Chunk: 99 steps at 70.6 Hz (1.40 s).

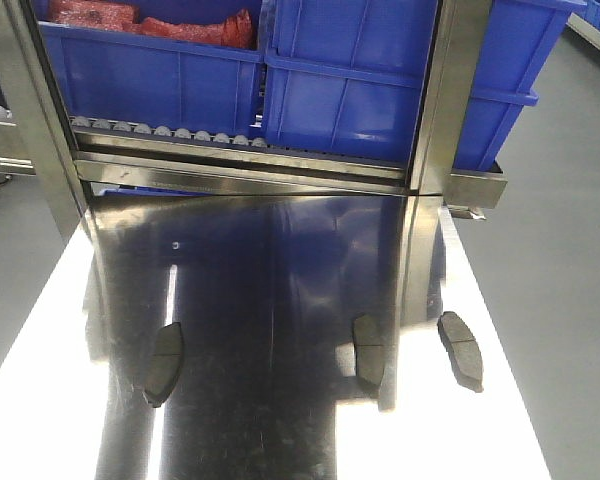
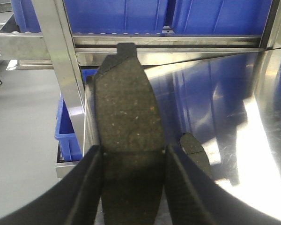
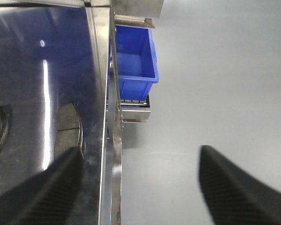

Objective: Move and align brake pads A on conveyor

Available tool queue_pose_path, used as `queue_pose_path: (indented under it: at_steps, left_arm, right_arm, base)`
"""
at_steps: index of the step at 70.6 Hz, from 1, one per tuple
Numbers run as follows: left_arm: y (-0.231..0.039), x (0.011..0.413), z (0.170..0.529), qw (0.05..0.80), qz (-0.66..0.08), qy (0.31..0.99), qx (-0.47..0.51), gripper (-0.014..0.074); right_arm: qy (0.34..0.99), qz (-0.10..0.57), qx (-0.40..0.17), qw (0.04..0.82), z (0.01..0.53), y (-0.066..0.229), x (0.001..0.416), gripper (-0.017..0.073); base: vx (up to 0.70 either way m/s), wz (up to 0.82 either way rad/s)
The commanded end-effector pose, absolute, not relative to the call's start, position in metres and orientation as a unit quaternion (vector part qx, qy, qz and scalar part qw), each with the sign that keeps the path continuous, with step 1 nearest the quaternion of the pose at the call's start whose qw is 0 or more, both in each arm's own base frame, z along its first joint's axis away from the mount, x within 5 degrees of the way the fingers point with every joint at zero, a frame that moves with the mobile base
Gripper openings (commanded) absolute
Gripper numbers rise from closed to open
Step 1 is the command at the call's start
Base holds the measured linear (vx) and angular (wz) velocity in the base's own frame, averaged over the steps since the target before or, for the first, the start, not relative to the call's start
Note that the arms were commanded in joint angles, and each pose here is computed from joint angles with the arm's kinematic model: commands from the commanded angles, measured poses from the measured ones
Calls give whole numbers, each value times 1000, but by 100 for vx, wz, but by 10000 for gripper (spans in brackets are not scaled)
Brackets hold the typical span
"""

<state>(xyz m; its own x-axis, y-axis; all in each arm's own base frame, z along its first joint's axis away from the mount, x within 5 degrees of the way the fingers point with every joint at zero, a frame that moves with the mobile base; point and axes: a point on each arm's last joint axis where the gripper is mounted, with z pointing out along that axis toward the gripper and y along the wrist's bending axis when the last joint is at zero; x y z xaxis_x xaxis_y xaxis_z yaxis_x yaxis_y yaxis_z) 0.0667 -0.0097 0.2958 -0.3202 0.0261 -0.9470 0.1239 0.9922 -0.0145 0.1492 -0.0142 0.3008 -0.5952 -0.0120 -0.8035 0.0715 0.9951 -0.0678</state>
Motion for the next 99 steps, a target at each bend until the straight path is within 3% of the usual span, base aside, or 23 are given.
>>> queue_pose_path:
  at_steps: [1,8,29,60,99]
  left_arm:
    - [-10,68,314,630,-49,774,42,146]
    - [-10,68,314,630,-49,774,42,146]
    - [-10,68,314,630,-49,774,42,146]
    - [-10,68,314,630,-49,774,42,146]
    - [-10,68,314,630,-49,774,42,146]
  right_arm:
    - [876,-44,17,481,313,-15,159,694]
    - [902,-30,15,431,303,-14,177,722]
    - [952,7,1,307,283,-13,259,684]
    - [986,-17,-74,150,229,52,353,647]
    - [993,-15,-84,80,179,60,378,532]
  base:
    - [0,0]
    - [0,0]
    - [0,0]
    - [0,0]
    - [0,0]
